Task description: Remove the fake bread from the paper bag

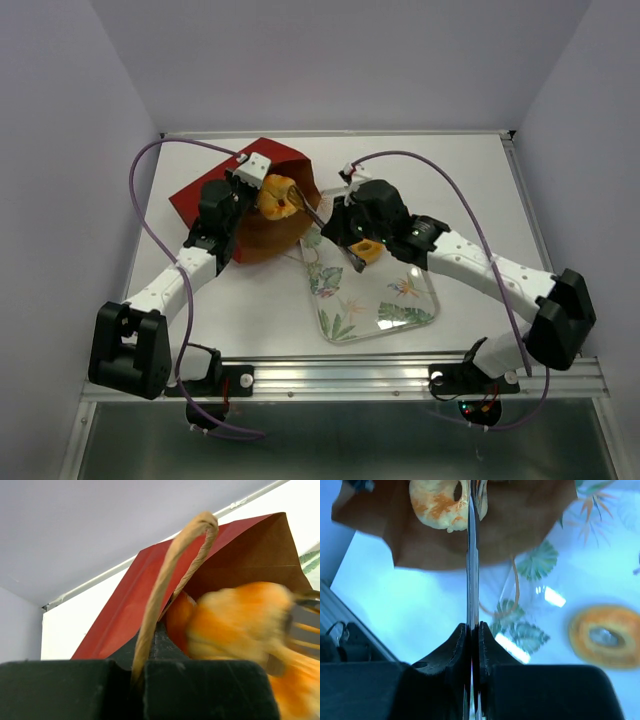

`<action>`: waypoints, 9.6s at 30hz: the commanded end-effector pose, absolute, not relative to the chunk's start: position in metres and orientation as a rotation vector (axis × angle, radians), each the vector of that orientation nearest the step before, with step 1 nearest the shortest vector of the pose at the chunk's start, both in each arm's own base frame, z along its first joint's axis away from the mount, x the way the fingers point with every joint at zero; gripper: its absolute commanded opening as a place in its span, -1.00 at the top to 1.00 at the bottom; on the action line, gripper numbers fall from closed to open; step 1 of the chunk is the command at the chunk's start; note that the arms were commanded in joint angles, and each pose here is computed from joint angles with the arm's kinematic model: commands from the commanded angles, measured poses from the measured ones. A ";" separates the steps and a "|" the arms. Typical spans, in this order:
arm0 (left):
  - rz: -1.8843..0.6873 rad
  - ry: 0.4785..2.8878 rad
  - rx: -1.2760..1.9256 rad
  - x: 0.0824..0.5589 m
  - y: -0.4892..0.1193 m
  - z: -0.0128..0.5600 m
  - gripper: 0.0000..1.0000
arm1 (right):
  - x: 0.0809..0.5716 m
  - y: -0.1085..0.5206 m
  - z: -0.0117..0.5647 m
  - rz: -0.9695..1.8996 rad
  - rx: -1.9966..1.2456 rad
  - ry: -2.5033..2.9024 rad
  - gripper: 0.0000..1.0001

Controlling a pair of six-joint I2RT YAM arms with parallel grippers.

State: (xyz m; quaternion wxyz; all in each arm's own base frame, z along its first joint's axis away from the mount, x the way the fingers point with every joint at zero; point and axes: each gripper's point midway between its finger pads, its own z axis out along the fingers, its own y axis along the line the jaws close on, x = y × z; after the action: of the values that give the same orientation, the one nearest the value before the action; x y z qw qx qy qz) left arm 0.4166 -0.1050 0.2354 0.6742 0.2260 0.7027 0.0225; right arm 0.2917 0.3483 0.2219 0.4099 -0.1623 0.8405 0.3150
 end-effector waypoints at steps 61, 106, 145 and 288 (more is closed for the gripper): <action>0.044 1.558 0.180 0.422 -0.100 0.272 1.00 | 0.377 0.230 0.173 0.420 -0.069 2.213 -0.04; 0.120 1.611 0.112 0.415 -0.110 0.269 1.00 | 0.389 0.434 0.198 1.217 -0.142 2.187 -0.22; 0.093 1.614 0.129 0.410 -0.117 0.262 1.00 | 0.408 0.478 0.134 1.105 -0.025 2.371 -0.27; -0.020 1.161 1.115 0.353 -0.118 0.274 1.00 | 0.213 0.310 0.267 1.010 -0.825 2.026 -0.10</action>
State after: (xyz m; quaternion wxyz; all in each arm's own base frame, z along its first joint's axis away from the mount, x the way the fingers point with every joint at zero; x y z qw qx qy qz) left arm 0.3504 -0.1167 0.2380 0.6635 0.5089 0.5481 -0.0162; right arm 0.1945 0.2663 0.2127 0.2791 -0.2523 0.8637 0.3354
